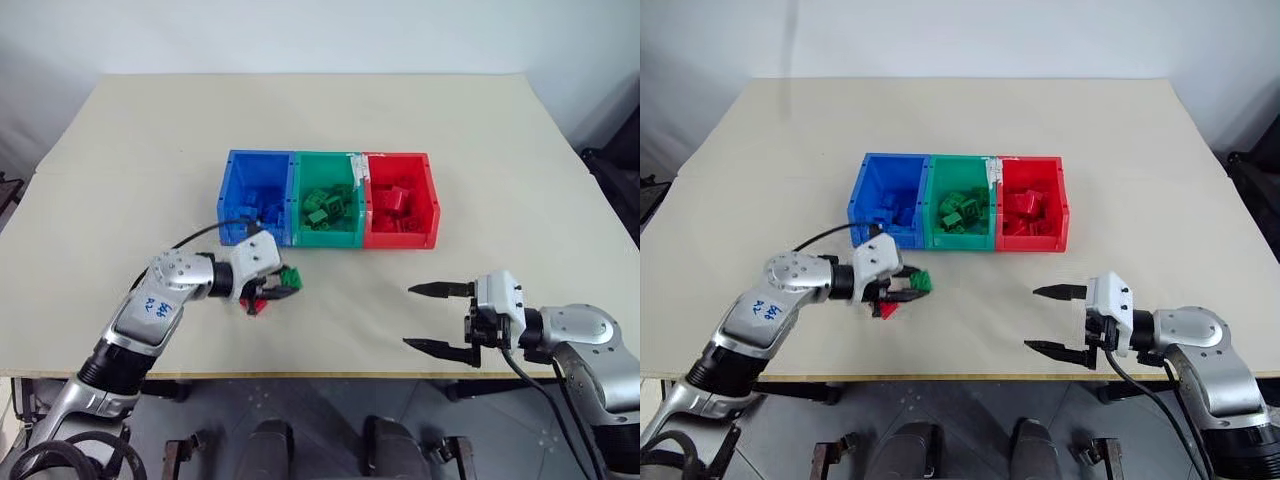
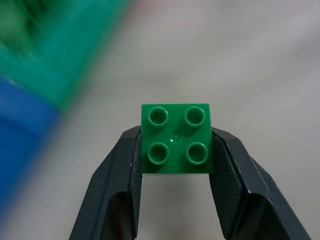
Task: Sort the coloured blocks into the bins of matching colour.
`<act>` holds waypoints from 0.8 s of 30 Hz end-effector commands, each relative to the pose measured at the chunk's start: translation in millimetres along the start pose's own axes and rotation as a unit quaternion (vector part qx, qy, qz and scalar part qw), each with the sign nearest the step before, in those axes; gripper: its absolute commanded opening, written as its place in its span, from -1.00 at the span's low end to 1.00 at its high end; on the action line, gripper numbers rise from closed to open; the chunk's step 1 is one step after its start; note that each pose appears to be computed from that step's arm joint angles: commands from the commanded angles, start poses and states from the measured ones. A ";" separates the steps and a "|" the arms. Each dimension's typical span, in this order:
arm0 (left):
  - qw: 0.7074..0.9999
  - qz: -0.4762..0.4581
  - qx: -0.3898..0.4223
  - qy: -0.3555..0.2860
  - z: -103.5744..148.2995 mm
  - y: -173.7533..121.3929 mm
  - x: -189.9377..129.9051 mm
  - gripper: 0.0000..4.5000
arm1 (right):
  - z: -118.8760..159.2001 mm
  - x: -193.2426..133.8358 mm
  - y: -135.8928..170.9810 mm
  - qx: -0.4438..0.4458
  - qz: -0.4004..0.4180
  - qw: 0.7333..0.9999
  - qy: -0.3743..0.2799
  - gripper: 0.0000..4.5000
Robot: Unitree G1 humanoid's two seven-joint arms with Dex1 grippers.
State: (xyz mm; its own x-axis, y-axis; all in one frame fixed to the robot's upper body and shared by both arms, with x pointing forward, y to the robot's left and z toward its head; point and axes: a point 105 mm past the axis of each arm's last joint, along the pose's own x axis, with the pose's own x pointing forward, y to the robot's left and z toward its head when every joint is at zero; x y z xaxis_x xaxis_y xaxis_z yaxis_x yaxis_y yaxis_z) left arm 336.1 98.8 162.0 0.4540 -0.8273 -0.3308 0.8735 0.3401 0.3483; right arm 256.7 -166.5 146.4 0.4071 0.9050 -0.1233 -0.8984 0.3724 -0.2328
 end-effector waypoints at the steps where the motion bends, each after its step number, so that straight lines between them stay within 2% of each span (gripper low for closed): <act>1: 0.993 0.057 0.039 -0.094 46.5 30.0 8.8 -0.34 | 26.7 -12.0 -20.0 -0.013 -0.132 0.987 -0.089 1.00; 5: 0.990 0.092 0.051 -0.092 53.9 60.2 28.3 -0.34 | 31.0 -18.1 -22.0 -0.004 -0.201 0.973 -0.115 1.00; 9: 0.987 0.121 0.036 -0.103 53.5 83.5 36.2 -0.34 | 30.3 -16.9 -14.6 -0.008 -0.217 0.970 -0.112 1.00; 11: 0.985 0.126 0.025 -0.118 56.3 88.2 36.6 0.00 | 30.3 -16.8 -13.4 -0.008 -0.220 0.969 -0.111 1.00; 13: 0.984 0.119 0.017 -0.132 58.5 87.8 36.5 0.24 | 30.4 -16.3 -12.6 -0.009 -0.219 0.970 -0.109 1.00; 15: 0.981 0.092 0.021 -0.171 64.8 78.5 25.5 0.53 | 31.9 -9.5 -13.4 -0.017 -0.201 0.974 -0.106 1.00; 18: 0.977 0.088 0.045 -0.187 60.9 70.3 0.8 0.97 | 35.8 -0.7 -15.0 -0.022 -0.175 0.978 -0.110 1.00; 23: 0.975 0.133 0.066 -0.166 31.1 58.6 -63.7 1.00 | 37.7 18.3 -17.0 -0.031 -0.098 0.989 -0.103 1.00; 24: 0.977 0.144 0.047 -0.148 14.3 52.3 -85.2 1.00 | 35.6 25.3 -15.2 -0.043 -0.063 0.993 -0.090 1.00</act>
State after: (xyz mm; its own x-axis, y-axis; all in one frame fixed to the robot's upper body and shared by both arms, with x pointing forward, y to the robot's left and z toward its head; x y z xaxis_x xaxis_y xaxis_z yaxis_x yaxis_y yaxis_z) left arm 356.7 163.3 204.2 0.5891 -0.8080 0.0077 0.7223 0.5308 0.4434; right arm 277.1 -147.8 181.3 0.5326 0.8377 0.1210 -0.7931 0.5439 -0.2742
